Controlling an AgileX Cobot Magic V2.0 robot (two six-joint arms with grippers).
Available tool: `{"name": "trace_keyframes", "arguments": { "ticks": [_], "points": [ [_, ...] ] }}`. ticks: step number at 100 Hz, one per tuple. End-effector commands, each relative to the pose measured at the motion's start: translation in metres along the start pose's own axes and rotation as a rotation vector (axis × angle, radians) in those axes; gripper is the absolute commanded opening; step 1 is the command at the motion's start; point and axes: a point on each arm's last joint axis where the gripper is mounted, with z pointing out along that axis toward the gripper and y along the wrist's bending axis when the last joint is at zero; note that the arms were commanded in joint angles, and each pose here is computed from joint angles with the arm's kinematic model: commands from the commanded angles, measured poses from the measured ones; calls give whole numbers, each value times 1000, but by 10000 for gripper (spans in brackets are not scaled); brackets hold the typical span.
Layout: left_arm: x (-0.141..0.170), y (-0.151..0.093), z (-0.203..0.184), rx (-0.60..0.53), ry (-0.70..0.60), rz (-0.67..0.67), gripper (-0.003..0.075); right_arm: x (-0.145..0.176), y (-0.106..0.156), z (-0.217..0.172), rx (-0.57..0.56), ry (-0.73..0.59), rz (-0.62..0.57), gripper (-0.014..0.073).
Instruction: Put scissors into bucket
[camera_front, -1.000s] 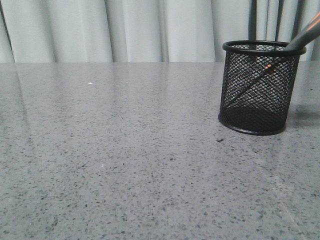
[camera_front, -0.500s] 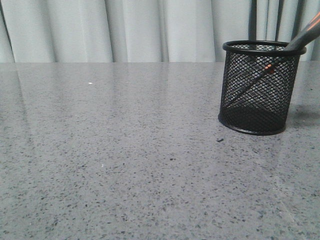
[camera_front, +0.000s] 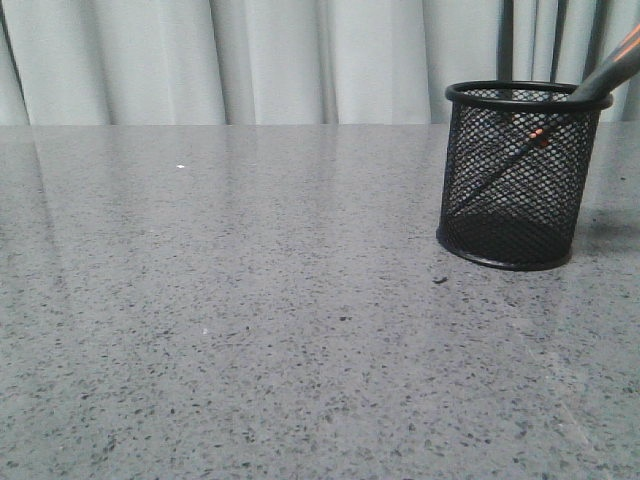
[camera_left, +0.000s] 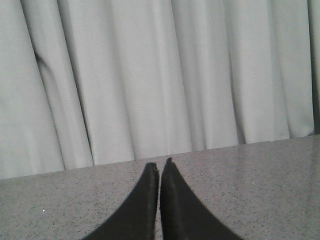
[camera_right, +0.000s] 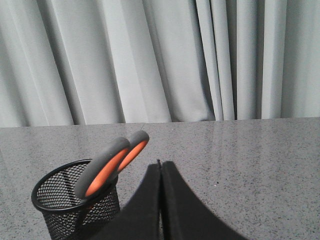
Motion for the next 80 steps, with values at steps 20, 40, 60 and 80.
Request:
{"name": "trace_keyframes", "arguments": {
  "ticks": [20,40,60,80],
  "points": [
    [35,3,7,-63,20,-75,-20,-15,-2,-1,27,-99,-8,-70],
    [78,1,3,-65,92,-89,-20,-15,-2,-1,27,-99,-8,-70],
    [86,1,-1,-73,60,-68,-20,-15,-2,-1,27,-97,-8,-70],
    [87,0,-1,-71,71,-52,-20,-15,-2,-1,27,-97,-8,-70]
  ]
}}
